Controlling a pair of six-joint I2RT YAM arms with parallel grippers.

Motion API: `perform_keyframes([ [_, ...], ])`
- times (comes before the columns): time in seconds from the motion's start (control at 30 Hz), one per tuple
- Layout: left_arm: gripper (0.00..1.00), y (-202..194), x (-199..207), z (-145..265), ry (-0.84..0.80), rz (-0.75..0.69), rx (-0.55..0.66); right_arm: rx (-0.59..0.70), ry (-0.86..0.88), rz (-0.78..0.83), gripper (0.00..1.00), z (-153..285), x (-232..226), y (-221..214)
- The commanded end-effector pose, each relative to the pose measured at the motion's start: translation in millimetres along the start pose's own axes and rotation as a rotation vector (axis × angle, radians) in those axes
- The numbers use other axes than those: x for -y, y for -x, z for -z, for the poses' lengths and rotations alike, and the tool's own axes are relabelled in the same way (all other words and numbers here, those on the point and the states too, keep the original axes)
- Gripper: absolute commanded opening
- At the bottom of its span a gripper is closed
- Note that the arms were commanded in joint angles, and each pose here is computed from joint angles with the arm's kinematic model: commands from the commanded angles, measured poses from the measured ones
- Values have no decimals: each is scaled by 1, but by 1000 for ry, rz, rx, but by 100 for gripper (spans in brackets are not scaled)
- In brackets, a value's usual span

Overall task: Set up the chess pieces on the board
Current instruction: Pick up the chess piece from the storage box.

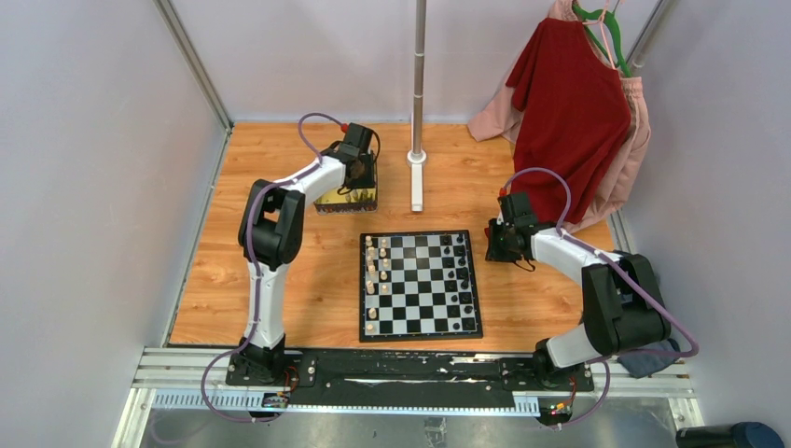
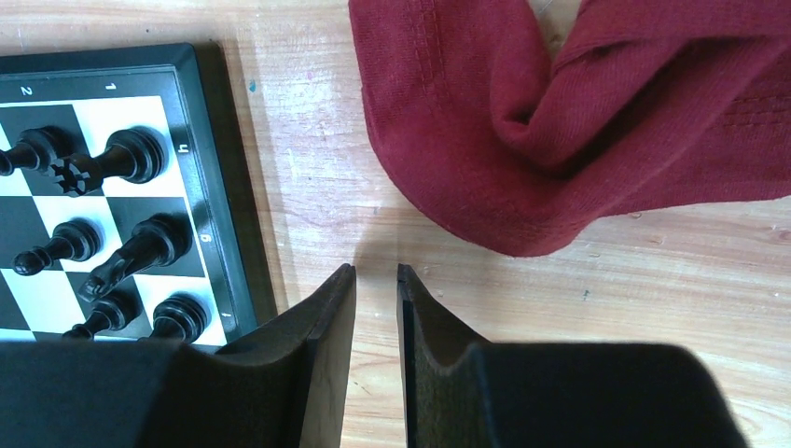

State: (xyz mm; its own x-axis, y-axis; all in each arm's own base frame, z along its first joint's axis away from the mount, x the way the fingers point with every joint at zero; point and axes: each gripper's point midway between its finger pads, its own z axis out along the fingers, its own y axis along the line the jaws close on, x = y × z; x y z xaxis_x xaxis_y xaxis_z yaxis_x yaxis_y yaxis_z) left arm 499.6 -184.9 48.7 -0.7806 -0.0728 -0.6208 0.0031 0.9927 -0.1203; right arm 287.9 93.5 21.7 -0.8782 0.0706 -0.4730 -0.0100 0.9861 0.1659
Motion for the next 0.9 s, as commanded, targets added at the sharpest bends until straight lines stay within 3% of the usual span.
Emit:
perform_keyframes([
  [0.0, 36, -13, -6, -10, 11, -23, -34, -70, -56, -21, 28, -6, 16, -17],
  [0.13, 32, -12, -6, -12, 14, -30, -31, -72, -55, -21, 28, -6, 16, -18],
  [0.27, 20, -10, -7, -14, 20, -29, -25, -73, -56, -22, 28, -6, 17, -18],
  [0.47, 12, -6, -7, -13, 23, -40, -10, -73, -55, -22, 28, -5, 16, -17],
  [0.87, 5, 27, -5, 14, 24, -46, 79, -68, -53, -21, 28, -4, 16, -15],
])
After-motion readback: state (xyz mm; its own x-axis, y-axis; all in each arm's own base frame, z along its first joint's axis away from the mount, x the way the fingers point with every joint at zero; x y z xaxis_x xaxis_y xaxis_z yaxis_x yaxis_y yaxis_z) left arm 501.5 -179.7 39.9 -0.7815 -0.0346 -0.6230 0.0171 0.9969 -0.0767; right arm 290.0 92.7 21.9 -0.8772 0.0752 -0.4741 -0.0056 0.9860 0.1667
